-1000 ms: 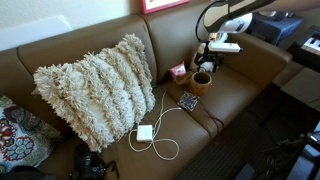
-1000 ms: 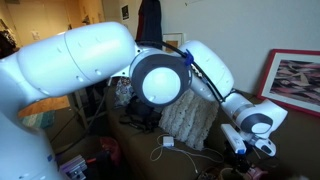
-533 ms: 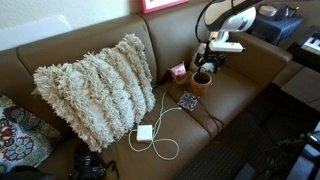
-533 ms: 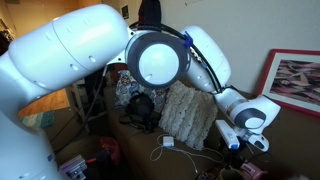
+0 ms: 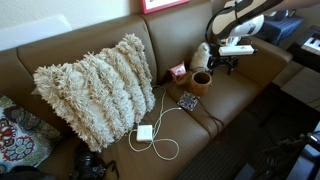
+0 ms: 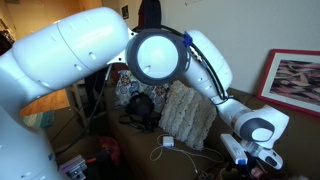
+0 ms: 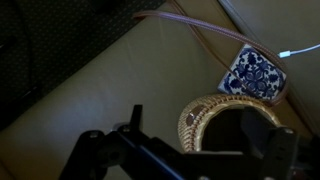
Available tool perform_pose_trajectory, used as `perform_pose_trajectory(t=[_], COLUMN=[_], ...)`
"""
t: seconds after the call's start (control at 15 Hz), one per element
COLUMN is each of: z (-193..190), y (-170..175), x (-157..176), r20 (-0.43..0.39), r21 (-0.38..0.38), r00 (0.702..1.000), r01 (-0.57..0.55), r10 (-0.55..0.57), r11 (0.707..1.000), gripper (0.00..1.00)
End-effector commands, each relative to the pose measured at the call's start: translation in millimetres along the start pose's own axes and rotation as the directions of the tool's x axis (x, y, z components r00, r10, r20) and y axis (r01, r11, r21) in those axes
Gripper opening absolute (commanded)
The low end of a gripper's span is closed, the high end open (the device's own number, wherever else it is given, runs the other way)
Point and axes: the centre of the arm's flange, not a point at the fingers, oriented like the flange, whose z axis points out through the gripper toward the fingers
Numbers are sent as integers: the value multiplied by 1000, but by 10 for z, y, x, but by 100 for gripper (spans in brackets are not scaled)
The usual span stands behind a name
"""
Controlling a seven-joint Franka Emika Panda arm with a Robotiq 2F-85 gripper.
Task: Move the brown bag slightly to the left
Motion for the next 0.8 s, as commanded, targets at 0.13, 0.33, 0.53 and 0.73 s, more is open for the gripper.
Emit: perform_pose_trajectory(t=[0.13,0.33,0.53,0.73], z=[68,97,106,120], y=[-122,-187,-194,-191], x=[-136,-177,-210,-234], r20=[-47,-41,-45,-50], r21=[-32,-79,-139,-170], r00=[999,997,991,986], r01=[-24,-65,-131,-167], r10=[23,62,125,161], r11=[999,995,982,971], gripper=[100,100,100,100])
